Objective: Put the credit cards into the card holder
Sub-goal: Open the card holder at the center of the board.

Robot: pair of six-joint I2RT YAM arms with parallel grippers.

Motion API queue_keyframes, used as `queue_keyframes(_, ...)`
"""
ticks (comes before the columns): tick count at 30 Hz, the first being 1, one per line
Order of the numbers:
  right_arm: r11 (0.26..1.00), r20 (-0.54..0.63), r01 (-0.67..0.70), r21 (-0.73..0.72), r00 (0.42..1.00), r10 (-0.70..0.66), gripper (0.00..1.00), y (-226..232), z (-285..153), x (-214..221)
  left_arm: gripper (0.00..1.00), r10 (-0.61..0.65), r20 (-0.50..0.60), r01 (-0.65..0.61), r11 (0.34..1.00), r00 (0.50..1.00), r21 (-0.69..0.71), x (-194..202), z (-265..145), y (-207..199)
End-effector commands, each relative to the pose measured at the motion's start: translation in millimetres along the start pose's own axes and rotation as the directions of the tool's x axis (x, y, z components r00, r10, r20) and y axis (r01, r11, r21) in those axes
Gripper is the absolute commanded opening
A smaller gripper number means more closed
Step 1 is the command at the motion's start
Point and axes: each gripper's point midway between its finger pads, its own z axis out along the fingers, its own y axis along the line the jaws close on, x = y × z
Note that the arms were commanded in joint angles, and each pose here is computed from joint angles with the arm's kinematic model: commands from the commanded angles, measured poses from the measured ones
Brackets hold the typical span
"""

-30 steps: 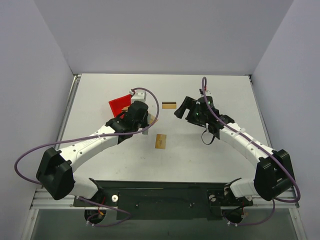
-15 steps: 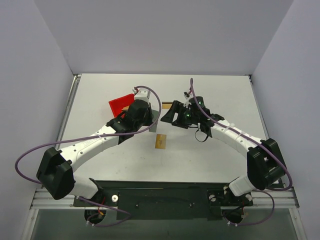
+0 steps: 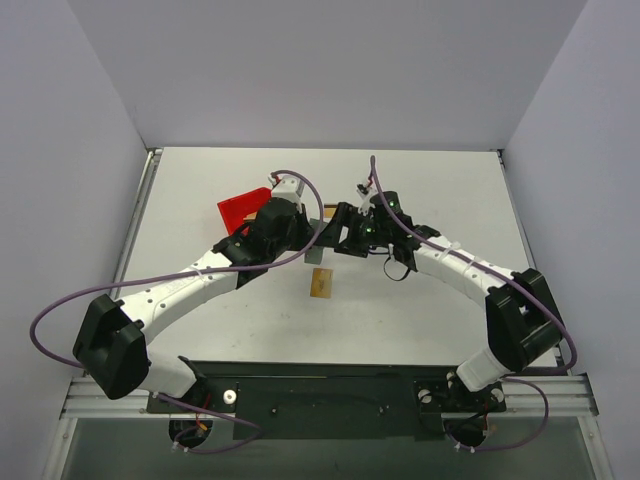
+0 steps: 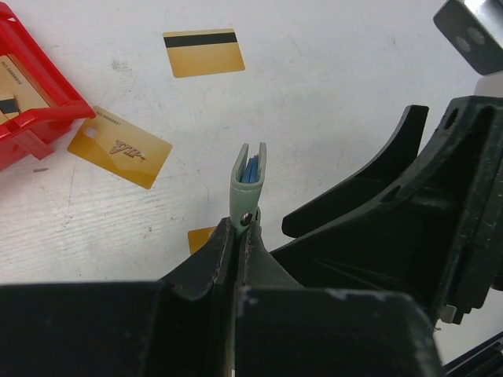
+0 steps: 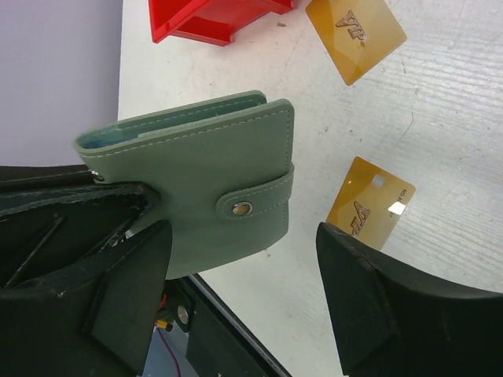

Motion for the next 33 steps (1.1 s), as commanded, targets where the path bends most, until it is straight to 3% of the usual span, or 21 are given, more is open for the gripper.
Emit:
queue_keyframes(1,1.0,0.022,0.013,0.018,1.0,-0.014,0.68,5,1,-10,0.0,-0.056,0.117,0.043,0.993,0.992,0.113,-44,-14,-31)
queue_keyframes(12,0.989,0.038,0.022,0.148,0.999,-0.028,0.67,-22,3,-10,0.0,-0.087,0.105,0.066,0.979,0.991,0.192,-45,-24,-45)
queue_keyframes(24,0.9,-0.02,0.059,0.432,0.998,-0.056,0.56,-74,-17,-3,0.0,-0.092,0.146,0.071,0.987,0.985,0.142,-53,-30,-31)
queue_keyframes(33,0.858,0.01,0.087,0.506,0.994,-0.107,0.54,-82,-41,-13,0.0,-0.099,0.154,0.082,0.99,0.983,0.115,-52,-32,-22)
